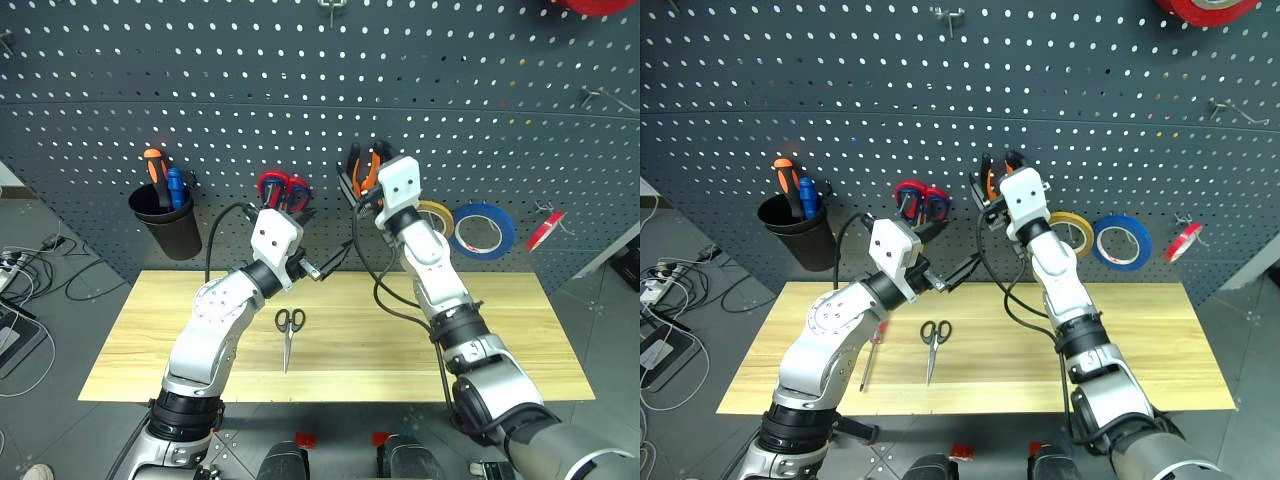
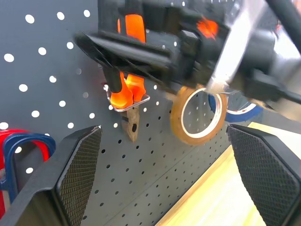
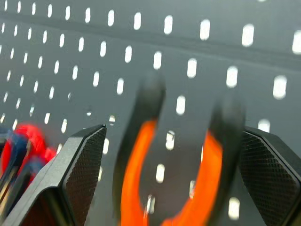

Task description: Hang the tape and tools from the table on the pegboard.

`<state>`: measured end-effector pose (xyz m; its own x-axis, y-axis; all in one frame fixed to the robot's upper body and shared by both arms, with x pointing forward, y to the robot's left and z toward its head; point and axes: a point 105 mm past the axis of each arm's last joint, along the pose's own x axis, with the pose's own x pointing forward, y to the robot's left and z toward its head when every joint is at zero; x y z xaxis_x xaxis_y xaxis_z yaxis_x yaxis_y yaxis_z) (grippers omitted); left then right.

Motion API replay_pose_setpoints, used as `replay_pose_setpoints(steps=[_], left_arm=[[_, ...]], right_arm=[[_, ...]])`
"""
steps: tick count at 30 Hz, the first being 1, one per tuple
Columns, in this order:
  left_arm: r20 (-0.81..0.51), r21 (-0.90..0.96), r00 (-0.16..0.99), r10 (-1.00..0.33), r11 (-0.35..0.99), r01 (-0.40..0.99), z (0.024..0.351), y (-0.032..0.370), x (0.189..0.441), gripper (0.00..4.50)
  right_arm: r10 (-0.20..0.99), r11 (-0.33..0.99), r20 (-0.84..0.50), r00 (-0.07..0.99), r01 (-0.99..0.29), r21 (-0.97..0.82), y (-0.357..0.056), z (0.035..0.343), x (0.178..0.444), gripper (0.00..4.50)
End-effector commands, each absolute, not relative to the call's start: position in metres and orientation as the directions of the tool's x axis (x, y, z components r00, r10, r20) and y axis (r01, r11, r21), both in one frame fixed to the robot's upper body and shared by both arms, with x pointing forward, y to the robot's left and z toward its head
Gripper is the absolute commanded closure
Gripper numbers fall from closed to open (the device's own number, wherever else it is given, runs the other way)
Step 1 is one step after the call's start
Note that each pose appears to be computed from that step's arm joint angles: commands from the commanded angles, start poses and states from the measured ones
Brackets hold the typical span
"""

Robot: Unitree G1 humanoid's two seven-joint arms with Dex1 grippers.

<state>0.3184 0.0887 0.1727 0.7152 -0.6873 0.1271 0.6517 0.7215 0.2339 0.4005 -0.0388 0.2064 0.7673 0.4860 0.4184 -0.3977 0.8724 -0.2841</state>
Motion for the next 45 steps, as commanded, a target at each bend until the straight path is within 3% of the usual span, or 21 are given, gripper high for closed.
replay_pose_setpoints(steps=[1,8,14,22,29,36,45], left_arm=[[0.158,0.246,0.7,-0.696,0.714,0.655,0.182,0.086,0.311,0.0],[0.127,0.22,0.701,-0.702,0.709,0.67,0.172,0.087,0.303,0.0],[0.074,0.187,0.752,-0.655,0.75,0.635,0.158,0.095,0.307,0.0],[-0.212,0.106,0.865,-0.456,0.869,0.484,0.086,0.104,0.307,0.0],[-0.402,0.103,0.87,-0.285,0.93,0.353,0.053,0.124,0.3,0.0],[-0.516,0.147,0.829,-0.215,0.932,0.333,0.036,0.142,0.297,0.0],[-0.561,0.222,0.809,-0.175,0.91,0.35,0.027,0.147,0.299,0.0]], right_arm=[[0.507,0.862,0.457,0.731,-0.422,-0.281,-0.048,0.226,0.387,0.07],[0.564,0.826,0.383,0.731,-0.506,-0.249,-0.057,0.218,0.364,0.07],[0.704,0.71,0.271,0.657,-0.641,-0.292,-0.049,0.208,0.334,0.07],[0.875,0.442,-0.036,0.483,-0.827,-0.348,-0.063,0.152,0.274,0.07],[0.932,0.277,-0.122,0.341,-0.888,-0.367,-0.068,0.134,0.238,0.07],[0.946,0.213,-0.15,0.287,-0.9,-0.382,-0.061,0.115,0.231,0.07],[0.941,0.247,-0.129,0.312,-0.897,-0.366,-0.052,0.111,0.242,0.07]])
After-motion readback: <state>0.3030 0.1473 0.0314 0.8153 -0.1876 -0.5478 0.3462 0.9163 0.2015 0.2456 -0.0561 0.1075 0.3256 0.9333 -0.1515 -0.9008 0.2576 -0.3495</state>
